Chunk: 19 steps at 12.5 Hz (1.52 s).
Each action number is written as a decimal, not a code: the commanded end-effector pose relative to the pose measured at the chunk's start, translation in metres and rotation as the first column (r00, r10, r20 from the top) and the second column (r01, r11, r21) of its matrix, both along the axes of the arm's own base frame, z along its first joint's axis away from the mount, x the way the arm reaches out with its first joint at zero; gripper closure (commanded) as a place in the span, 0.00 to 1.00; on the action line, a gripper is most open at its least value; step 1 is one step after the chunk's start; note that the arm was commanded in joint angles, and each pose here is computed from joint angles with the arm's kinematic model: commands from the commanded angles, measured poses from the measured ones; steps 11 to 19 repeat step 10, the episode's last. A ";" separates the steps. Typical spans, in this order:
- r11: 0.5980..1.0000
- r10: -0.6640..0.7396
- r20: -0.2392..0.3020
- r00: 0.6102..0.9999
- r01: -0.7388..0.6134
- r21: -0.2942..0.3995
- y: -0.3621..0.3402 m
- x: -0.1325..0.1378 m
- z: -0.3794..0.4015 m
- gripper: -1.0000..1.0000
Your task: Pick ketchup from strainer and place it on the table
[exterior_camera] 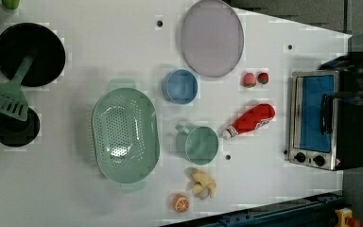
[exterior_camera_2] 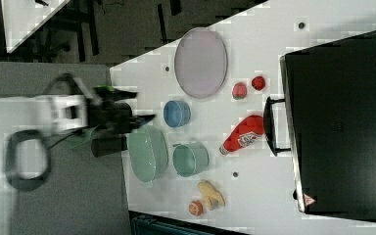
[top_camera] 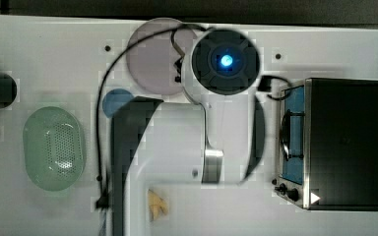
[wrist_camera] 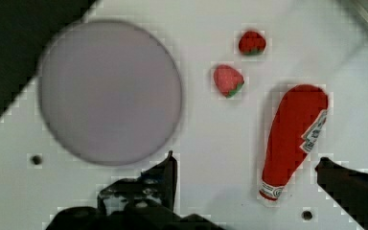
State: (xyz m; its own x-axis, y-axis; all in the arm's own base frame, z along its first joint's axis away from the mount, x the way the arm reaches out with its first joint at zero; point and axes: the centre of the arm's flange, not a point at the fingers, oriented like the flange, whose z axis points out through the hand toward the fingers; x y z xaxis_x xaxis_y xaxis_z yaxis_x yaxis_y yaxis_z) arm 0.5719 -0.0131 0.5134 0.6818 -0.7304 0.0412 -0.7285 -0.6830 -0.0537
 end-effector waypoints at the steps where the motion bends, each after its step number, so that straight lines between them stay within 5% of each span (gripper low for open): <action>1: 1.000 0.026 -0.071 0.997 -0.026 0.009 0.019 -0.007 0.029 0.00; 4: 1.000 0.018 -0.130 0.991 -0.016 0.011 0.013 -0.014 0.053 0.00; 19: 1.000 0.000 -0.126 0.992 0.001 0.011 0.003 -0.011 0.049 0.00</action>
